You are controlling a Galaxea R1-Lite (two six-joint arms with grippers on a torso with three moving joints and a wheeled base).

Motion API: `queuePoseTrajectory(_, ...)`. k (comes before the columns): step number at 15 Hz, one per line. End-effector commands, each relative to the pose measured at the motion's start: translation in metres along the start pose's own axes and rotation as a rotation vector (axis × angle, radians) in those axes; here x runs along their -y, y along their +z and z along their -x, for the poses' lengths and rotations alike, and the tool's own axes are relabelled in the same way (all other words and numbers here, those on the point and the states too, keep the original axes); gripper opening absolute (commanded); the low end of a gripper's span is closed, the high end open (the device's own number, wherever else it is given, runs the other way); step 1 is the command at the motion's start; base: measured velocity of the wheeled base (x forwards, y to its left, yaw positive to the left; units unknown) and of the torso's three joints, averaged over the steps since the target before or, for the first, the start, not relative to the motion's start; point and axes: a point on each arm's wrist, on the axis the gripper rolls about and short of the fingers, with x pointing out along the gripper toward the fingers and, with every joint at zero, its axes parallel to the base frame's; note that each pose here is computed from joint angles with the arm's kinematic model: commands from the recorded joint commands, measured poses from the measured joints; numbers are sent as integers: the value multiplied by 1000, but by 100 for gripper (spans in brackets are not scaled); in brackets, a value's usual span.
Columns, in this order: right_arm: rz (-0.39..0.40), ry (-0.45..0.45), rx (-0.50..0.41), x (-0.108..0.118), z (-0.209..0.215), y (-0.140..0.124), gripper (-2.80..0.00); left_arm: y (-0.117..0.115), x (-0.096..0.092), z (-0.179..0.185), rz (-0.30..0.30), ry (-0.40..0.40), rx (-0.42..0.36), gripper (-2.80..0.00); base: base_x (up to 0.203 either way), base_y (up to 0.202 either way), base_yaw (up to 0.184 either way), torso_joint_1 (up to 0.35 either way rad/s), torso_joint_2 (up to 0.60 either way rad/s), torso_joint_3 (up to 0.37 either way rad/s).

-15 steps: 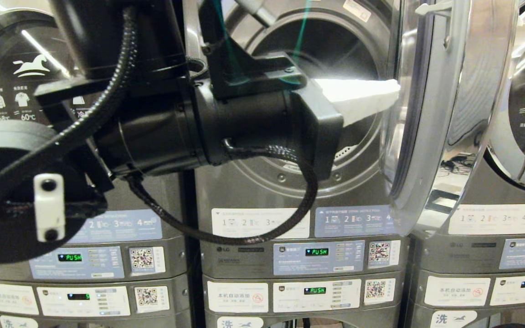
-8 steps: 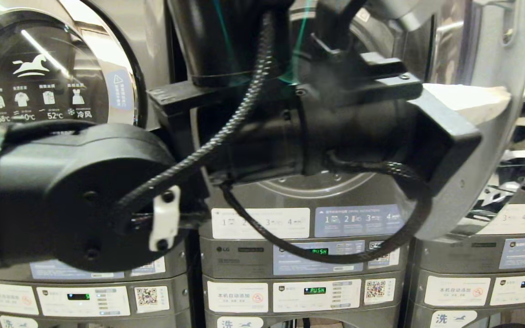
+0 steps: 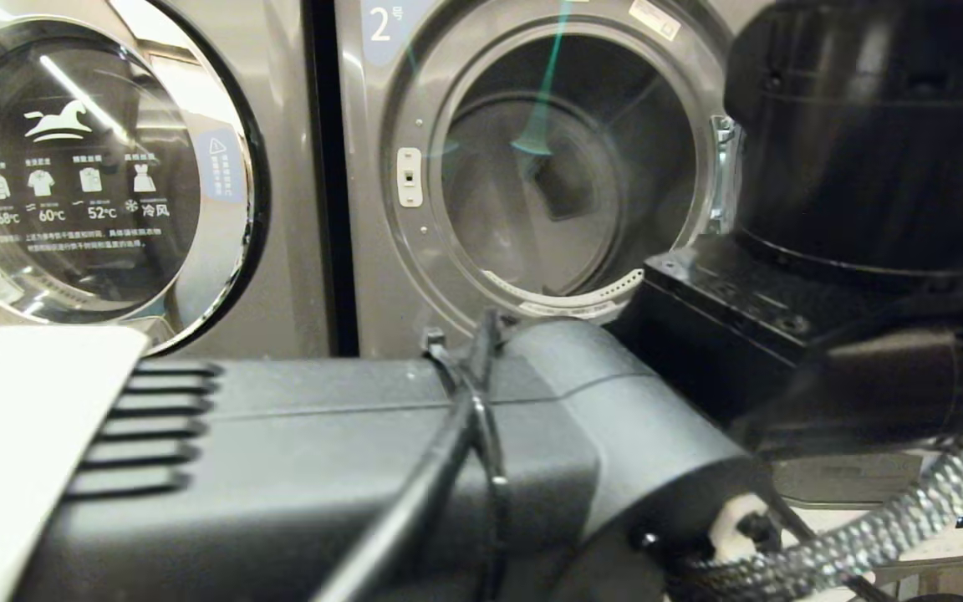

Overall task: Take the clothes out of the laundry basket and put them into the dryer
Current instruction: Open the dryer

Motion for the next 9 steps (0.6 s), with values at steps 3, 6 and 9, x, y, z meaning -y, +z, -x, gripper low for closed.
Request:
queuePoseTrajectory(3, -1, 0, 1, 0, 0, 0, -280, -6, -24, 10, -15, 81, -26, -280, 0, 0, 0, 0, 0, 0)
queuePoseTrajectory(6, -1, 0, 1, 0, 0, 0, -280, -6, -67, 47, -48, 194, -71, -280, 0, 0, 0, 0, 0, 0)
queuePoseTrajectory(9, -1, 0, 1, 0, 0, 0, -280, -10, -108, 117, -60, 330, -176, -280, 0, 0, 0, 0, 0, 0)
